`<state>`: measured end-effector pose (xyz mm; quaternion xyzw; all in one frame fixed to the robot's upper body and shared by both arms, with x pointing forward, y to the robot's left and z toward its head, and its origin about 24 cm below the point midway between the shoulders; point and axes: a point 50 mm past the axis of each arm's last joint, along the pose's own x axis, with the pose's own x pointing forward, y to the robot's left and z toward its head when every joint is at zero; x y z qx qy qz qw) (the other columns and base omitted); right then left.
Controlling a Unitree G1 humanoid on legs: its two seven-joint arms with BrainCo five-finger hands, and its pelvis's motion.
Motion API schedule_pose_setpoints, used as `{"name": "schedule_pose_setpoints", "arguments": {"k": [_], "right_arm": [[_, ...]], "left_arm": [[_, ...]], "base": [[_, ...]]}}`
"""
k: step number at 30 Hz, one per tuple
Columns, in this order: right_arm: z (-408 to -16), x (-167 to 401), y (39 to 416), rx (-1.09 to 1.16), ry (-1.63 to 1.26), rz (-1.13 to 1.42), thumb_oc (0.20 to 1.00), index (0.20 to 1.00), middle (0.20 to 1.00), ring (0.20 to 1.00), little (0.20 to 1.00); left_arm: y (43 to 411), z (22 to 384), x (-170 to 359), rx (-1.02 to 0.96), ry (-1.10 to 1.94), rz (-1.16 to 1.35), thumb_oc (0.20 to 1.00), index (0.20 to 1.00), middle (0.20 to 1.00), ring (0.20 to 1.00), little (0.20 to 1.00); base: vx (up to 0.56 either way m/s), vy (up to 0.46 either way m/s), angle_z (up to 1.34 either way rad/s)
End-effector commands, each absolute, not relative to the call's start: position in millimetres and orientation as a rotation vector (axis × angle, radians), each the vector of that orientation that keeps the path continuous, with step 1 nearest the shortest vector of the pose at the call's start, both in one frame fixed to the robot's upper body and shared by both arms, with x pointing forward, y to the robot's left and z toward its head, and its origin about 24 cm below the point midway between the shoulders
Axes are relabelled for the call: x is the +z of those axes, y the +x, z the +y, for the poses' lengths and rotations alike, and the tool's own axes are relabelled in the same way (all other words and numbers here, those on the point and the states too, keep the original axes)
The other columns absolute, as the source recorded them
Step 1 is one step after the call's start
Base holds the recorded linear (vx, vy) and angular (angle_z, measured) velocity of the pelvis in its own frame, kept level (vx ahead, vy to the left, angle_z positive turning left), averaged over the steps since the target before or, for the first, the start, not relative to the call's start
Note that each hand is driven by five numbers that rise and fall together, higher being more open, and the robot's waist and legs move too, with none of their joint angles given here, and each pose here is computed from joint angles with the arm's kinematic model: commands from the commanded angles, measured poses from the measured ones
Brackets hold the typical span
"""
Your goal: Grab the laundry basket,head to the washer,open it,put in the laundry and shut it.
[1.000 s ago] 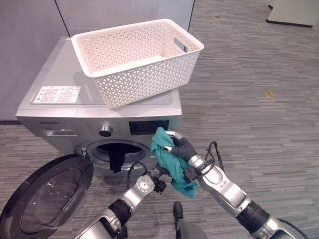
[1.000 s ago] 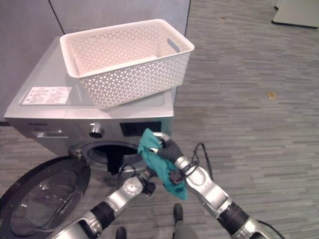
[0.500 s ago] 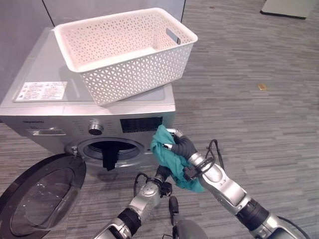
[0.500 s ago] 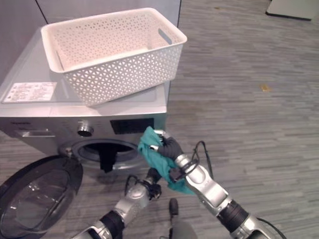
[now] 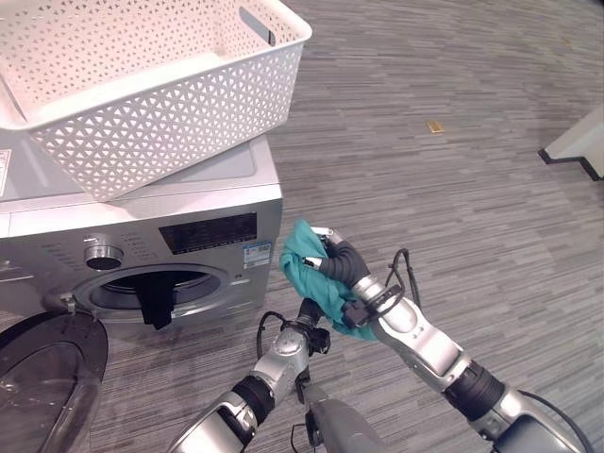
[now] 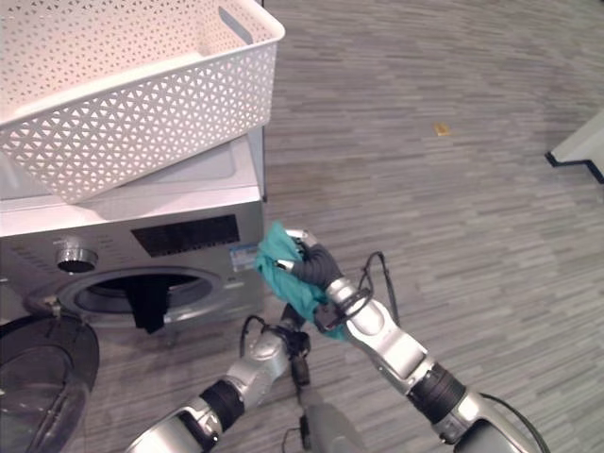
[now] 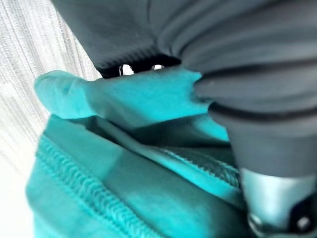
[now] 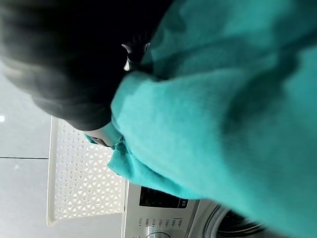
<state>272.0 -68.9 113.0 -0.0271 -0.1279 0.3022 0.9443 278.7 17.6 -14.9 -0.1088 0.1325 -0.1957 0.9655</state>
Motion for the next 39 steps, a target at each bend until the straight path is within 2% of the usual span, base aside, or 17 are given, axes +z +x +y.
{"name": "schedule_pose_setpoints", "arguments": {"k": [1, 3, 4, 5, 13, 14, 15, 16, 21, 25, 26, 27, 28, 29, 32, 36, 39], "right_arm": [[-56, 159, 272, 0.66, 0.063, -0.482, 0.2, 0.2, 0.2, 0.2, 0.2], [-57, 158, 272, 0.66, 0.06, -0.48, 0.2, 0.2, 0.2, 0.2, 0.2], [-57, 159, 272, 0.659, 0.06, -0.481, 0.2, 0.2, 0.2, 0.2, 0.2], [-59, 158, 271, 0.652, 0.062, -0.478, 0.2, 0.2, 0.2, 0.2, 0.2], [-66, 147, 271, 0.626, 0.058, -0.434, 0.2, 0.2, 0.2, 0.2, 0.2], [-68, 144, 270, 0.619, 0.059, -0.422, 0.344, 0.344, 0.344, 0.344, 0.344], [-68, 141, 270, 0.615, 0.058, -0.41, 0.611, 0.611, 0.611, 0.611, 0.611], [-70, 139, 269, 0.611, 0.059, -0.405, 1.0, 1.0, 1.0, 1.0, 1.0], [-80, 127, 266, 0.577, 0.072, -0.369, 1.0, 1.0, 1.0, 1.0, 1.0], [-113, 110, 256, 0.475, 0.082, -0.327, 1.0, 1.0, 1.0, 1.0, 1.0], [-113, 110, 255, 0.475, 0.082, -0.327, 1.0, 1.0, 1.0, 1.0, 1.0], [-141, 95, 245, 0.345, 0.096, -0.288, 1.0, 1.0, 1.0, 1.0, 1.0], [-141, 95, 245, 0.344, 0.096, -0.288, 1.0, 1.0, 1.0, 1.0, 1.0], [-166, 83, 231, 0.226, 0.04, -0.262, 1.0, 1.0, 1.0, 1.0, 1.0], [-207, 55, 202, -0.018, -0.126, -0.169, 1.0, 1.0, 1.0, 1.0, 1.0], [-249, -1, 163, -0.247, -0.219, 0.117, 1.0, 1.0, 1.0, 1.0, 1.0], [-266, -47, 136, -0.345, -0.261, 0.366, 1.0, 1.0, 1.0, 1.0, 1.0]], "left_arm": [[278, -24, 9, -0.51, -0.196, 0.159, 1.0, 1.0, 1.0, 1.0, 1.0], [278, -25, 9, -0.514, -0.189, 0.154, 1.0, 1.0, 1.0, 1.0, 1.0], [278, -26, 9, -0.517, -0.181, 0.152, 0.837, 0.837, 0.837, 0.837, 0.837], [279, -26, 10, -0.514, -0.161, 0.145, 0.2, 0.2, 0.2, 0.2, 0.2], [279, -23, 8, -0.473, -0.098, 0.123, 0.2, 0.2, 0.2, 0.2, 0.2], [279, -21, 7, -0.462, -0.097, 0.126, 0.2, 0.2, 0.2, 0.2, 0.2], [279, -20, 6, -0.452, -0.092, 0.126, 0.2, 0.2, 0.2, 0.2, 0.2], [279, -18, 4, -0.441, -0.084, 0.127, 0.2, 0.2, 0.2, 0.2, 0.2], [276, -7, -4, -0.397, -0.061, 0.14, 0.2, 0.2, 0.2, 0.2, 0.2], [295, 51, -9, -0.234, -0.103, 0.152, 0.2, 0.2, 0.2, 0.2, 0.2], [295, 52, -10, -0.234, -0.103, 0.152, 0.2, 0.2, 0.2, 0.2, 0.2], [299, 81, -7, -0.138, -0.143, 0.12, 0.2, 0.2, 0.2, 0.2, 0.2], [299, 81, -7, -0.138, -0.143, 0.12, 0.2, 0.2, 0.2, 0.2, 0.2], [297, 102, -5, -0.08, -0.161, 0.089, 0.2, 0.2, 0.2, 0.2, 0.2], [280, 129, -1, -0.028, -0.15, 0.019, 0.2, 0.2, 0.2, 0.2, 0.2], [256, 167, -1, 0.048, -0.146, -0.011, 0.2, 0.2, 0.2, 0.2, 0.2], [243, 181, -4, 0.1, -0.212, -0.006, 0.2, 0.2, 0.2, 0.2, 0.2]], "base": [[0.0, 0.0, 0.0], [0.0, 0.0, 0.0], [0.0, 0.0, 0.0], [0.0, 0.0, 0.0], [0.0, -0.001, 0.0], [0.0, -0.005, 0.06], [-0.01, 0.005, 0.07], [-0.01, 0.005, 0.09], [-0.01, 0.009, 0.08], [0.0, 0.0, 0.0], [0.03, 0.055, 0.01], [0.02, 0.04, 0.0], [0.02, 0.073, -0.01], [0.01, 0.049, -0.02], [0.0, 0.062, 0.0], [0.0, 0.023, -0.03], [0.0, 0.0, 0.0]]}}
